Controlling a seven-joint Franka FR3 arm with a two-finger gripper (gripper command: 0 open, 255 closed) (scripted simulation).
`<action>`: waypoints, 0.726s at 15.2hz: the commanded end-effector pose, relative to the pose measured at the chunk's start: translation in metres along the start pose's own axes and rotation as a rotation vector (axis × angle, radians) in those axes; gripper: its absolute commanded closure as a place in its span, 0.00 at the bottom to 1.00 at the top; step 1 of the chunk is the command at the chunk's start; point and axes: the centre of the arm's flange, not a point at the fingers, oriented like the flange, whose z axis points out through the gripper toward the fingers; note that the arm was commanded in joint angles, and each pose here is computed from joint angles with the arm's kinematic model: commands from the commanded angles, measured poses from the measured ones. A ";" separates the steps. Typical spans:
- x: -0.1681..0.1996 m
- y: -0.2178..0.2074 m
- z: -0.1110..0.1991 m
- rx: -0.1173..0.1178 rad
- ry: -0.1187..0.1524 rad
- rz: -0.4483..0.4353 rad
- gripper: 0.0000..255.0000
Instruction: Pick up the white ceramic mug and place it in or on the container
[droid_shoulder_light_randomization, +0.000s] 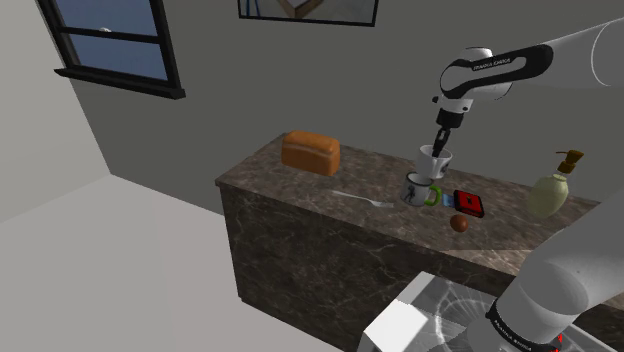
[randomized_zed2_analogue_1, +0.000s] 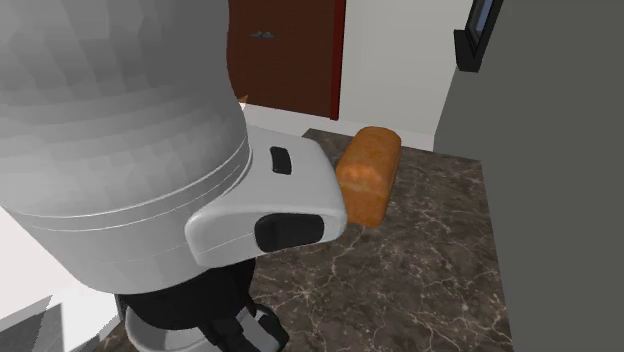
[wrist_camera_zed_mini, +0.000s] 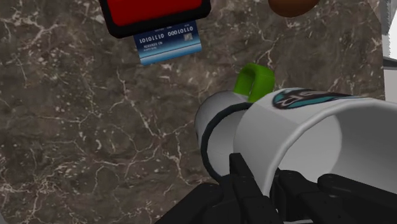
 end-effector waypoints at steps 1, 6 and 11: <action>0.000 0.001 0.011 0.000 0.001 0.000 1.00; -0.001 0.002 0.037 0.000 0.001 0.000 1.00; -0.001 0.003 0.045 0.000 0.001 0.000 1.00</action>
